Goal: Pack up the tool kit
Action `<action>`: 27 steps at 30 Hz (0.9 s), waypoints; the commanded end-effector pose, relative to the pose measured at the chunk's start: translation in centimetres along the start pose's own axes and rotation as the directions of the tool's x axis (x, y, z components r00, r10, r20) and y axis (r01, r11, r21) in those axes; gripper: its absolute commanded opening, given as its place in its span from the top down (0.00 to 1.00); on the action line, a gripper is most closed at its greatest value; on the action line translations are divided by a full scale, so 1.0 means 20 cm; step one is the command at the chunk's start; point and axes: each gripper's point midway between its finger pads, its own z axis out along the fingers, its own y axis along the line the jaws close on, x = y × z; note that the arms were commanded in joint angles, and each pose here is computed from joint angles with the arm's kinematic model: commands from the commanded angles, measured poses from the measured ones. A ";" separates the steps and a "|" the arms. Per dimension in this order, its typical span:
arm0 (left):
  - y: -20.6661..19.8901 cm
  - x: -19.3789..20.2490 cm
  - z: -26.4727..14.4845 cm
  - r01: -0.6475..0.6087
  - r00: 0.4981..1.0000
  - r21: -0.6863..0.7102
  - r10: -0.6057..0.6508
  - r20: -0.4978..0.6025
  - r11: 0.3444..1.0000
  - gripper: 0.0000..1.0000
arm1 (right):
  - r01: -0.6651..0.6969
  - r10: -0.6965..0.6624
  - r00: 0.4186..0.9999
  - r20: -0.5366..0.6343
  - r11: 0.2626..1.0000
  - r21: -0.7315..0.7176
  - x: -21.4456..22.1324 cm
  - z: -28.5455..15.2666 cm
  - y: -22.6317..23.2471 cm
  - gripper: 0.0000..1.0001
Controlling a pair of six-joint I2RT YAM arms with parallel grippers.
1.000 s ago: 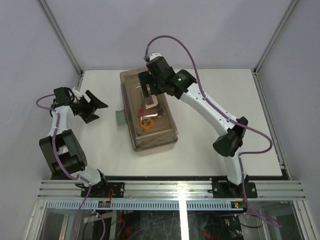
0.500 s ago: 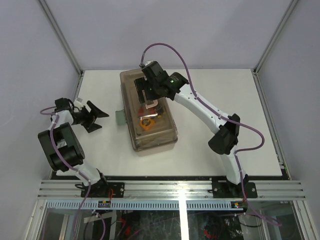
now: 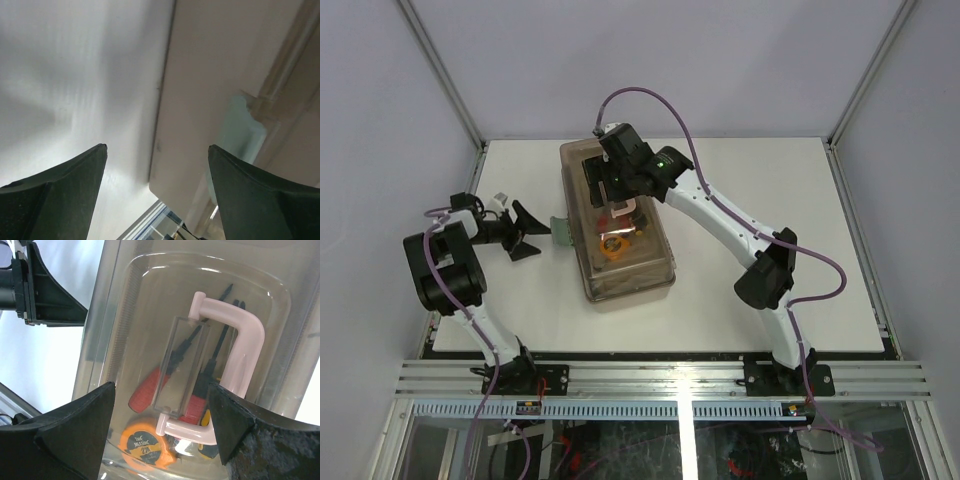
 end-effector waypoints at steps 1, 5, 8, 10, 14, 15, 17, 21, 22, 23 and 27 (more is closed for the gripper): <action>-0.19 0.00 0.02 -0.061 0.997 0.160 0.067 -0.031 0.985 0.19 | 0.002 0.002 0.997 0.073 0.999 -0.046 -0.11 -0.08 0.07 0.19; -0.23 0.04 0.07 -0.043 0.995 0.227 0.061 -0.074 0.973 0.19 | 0.011 -0.008 0.997 0.072 0.999 -0.038 -0.10 -0.09 0.06 0.19; -0.27 0.05 0.10 -0.054 0.993 0.255 0.078 -0.085 0.965 0.19 | 0.014 -0.012 0.998 0.066 0.999 -0.034 -0.09 -0.09 0.05 0.19; -0.29 0.07 0.11 -0.065 0.991 0.260 0.092 -0.093 0.964 0.19 | 0.017 -0.015 0.998 0.062 0.999 -0.031 -0.09 -0.09 0.05 0.19; -0.29 0.11 0.16 -0.071 0.988 0.256 0.103 -0.116 0.964 0.19 | 0.027 -0.025 0.998 0.061 0.999 -0.025 -0.08 -0.10 0.04 0.19; -0.29 0.11 0.16 -0.067 0.988 0.256 0.100 -0.119 0.964 0.19 | 0.028 -0.027 0.998 0.059 0.999 -0.023 -0.08 -0.10 0.04 0.19; -0.30 0.13 0.17 -0.062 0.987 0.281 0.101 -0.125 0.958 0.19 | 0.029 -0.028 0.998 0.055 0.999 -0.025 -0.07 -0.10 0.04 0.19; -0.34 0.17 0.16 -0.070 0.981 0.358 0.129 -0.144 0.931 0.20 | 0.029 -0.027 0.999 0.045 0.999 -0.044 -0.06 -0.10 0.06 0.19; -0.34 0.18 0.16 -0.072 0.980 0.371 0.135 -0.149 0.926 0.20 | 0.031 -0.029 0.999 0.041 0.999 -0.044 -0.06 -0.10 0.06 0.19; -0.35 0.18 0.15 -0.076 0.978 0.386 0.144 -0.150 0.919 0.20 | 0.033 -0.031 0.999 0.038 0.998 -0.044 -0.05 -0.09 0.05 0.19; -0.40 0.21 0.13 -0.091 0.972 0.438 0.176 -0.158 0.894 0.21 | 0.034 -0.033 0.999 0.031 0.998 -0.045 -0.05 -0.09 0.06 0.19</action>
